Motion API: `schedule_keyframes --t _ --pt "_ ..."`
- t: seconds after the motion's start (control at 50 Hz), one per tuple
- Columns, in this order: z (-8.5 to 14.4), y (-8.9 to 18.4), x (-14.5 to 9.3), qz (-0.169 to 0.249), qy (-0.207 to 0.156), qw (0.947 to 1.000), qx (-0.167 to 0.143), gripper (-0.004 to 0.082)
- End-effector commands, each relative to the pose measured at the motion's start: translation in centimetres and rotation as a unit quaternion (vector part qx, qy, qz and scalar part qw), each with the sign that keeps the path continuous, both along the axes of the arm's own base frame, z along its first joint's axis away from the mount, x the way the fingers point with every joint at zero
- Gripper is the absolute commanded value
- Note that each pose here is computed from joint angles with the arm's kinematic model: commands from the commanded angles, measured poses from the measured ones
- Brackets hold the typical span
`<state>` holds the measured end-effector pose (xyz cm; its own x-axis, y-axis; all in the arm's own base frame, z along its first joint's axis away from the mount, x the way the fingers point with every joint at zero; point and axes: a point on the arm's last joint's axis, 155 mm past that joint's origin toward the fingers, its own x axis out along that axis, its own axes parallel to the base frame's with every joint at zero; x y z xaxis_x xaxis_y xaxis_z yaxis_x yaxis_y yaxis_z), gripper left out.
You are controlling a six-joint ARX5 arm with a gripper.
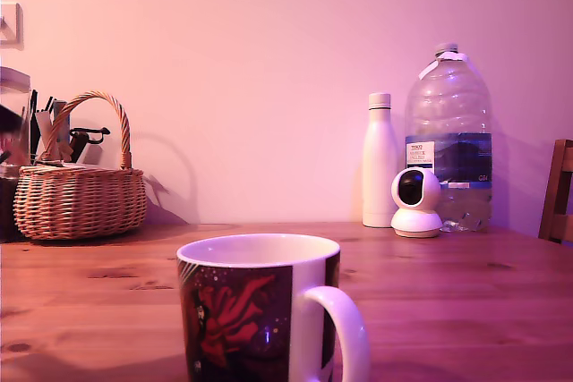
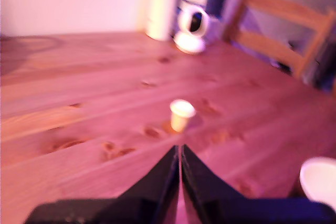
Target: Pick up the coffee capsules from the table one by one and drop them inside the nearest coffee cup
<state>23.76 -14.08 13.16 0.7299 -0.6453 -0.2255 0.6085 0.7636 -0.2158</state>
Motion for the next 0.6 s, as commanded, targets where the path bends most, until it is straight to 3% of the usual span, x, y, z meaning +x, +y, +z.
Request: schedule_keyframes --t 0.0,0.1,0.12,0.24,0.3,0.4,0.44,0.5,0.58 --pt "-0.3 -0.5 0.1 -0.018 -0.022 0.9992 0.028 -0.0013" --pt "-0.6 -1.3 0.3 -0.032 -0.021 0.9989 0.028 -0.0013" --pt "-0.7 -1.5 0.3 -0.043 -0.045 0.9965 0.055 -0.0013" --pt "-1.4 -2.1 0.4 -0.055 -0.038 0.996 0.06 0.0007" --pt "-1.7 -2.5 0.4 -0.061 -0.034 0.9957 0.061 0.0138" --pt "-1.7 -3.1 0.4 -0.072 -0.04 0.9949 0.059 0.0553" --pt "-1.7 -3.4 0.4 -0.077 -0.041 0.9945 0.059 0.0662" --pt "-2.0 -3.8 0.1 -0.086 -0.036 0.9939 0.06 0.0731" --pt "-2.5 -4.2 -0.2 -0.094 -0.028 0.9932 0.062 0.0733"
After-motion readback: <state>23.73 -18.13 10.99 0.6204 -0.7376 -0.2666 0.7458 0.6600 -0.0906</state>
